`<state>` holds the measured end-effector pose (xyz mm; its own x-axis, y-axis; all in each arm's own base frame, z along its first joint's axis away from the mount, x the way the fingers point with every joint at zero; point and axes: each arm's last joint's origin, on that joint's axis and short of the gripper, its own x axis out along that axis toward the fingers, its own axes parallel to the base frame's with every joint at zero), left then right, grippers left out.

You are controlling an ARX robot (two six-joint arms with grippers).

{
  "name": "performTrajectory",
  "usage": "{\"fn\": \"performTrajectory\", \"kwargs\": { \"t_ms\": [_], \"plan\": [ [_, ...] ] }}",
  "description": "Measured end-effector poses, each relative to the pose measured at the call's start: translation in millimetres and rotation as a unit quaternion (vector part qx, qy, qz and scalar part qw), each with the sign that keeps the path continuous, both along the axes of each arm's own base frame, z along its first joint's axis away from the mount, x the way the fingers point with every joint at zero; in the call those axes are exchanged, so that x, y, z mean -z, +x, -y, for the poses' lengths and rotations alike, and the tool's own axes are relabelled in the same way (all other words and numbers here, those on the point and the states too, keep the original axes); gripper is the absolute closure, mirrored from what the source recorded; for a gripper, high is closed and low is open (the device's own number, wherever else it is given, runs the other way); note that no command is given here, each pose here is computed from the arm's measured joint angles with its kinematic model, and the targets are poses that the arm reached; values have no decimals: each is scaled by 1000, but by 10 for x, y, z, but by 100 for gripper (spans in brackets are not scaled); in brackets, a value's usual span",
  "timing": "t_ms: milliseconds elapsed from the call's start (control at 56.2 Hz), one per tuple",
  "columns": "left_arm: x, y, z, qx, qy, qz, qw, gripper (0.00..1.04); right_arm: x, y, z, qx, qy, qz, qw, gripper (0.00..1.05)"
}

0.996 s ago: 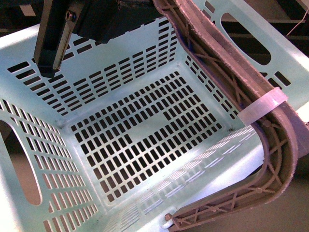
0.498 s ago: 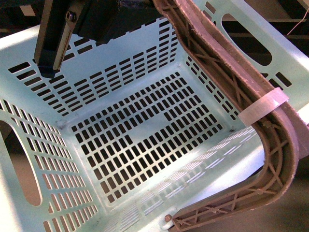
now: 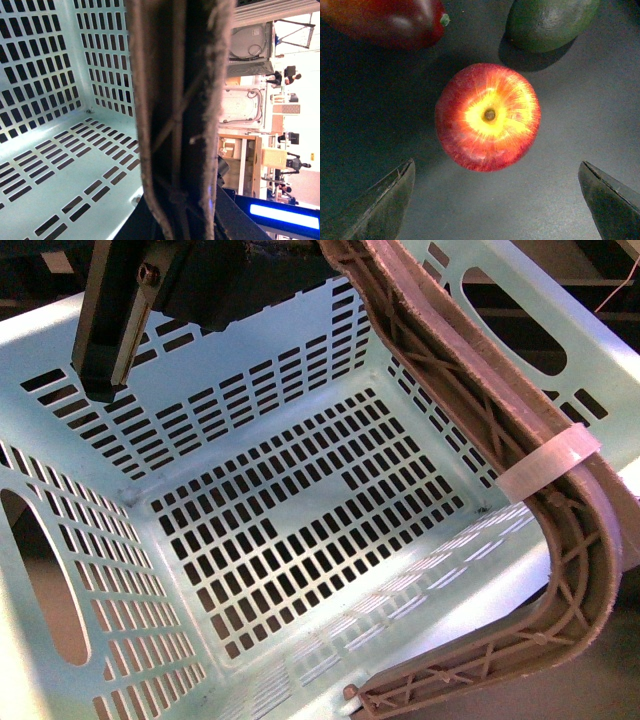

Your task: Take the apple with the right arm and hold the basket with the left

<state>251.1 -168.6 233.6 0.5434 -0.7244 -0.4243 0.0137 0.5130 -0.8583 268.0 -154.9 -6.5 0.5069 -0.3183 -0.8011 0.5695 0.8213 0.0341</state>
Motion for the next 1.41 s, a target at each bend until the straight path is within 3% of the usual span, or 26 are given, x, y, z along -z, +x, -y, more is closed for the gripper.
{"fn": "performTrajectory", "kwargs": {
  "t_ms": [801,907,1032,1228,1406],
  "plan": [
    [0,0,0,0,0,0,1000,97,367,299,119,21,26,-16,999,9],
    [0,0,0,1,0,0,1000,97,397,292,114,23,29,-15,999,26],
    [0,0,0,1,0,0,1000,97,396,264,117,22,31,-13,999,32],
    [0,0,0,0,0,0,1000,97,263,153,70,1,39,-4,999,34],
    [0,0,0,1,0,0,1000,97,-189,104,-17,-49,20,44,998,34]
  ]
}}
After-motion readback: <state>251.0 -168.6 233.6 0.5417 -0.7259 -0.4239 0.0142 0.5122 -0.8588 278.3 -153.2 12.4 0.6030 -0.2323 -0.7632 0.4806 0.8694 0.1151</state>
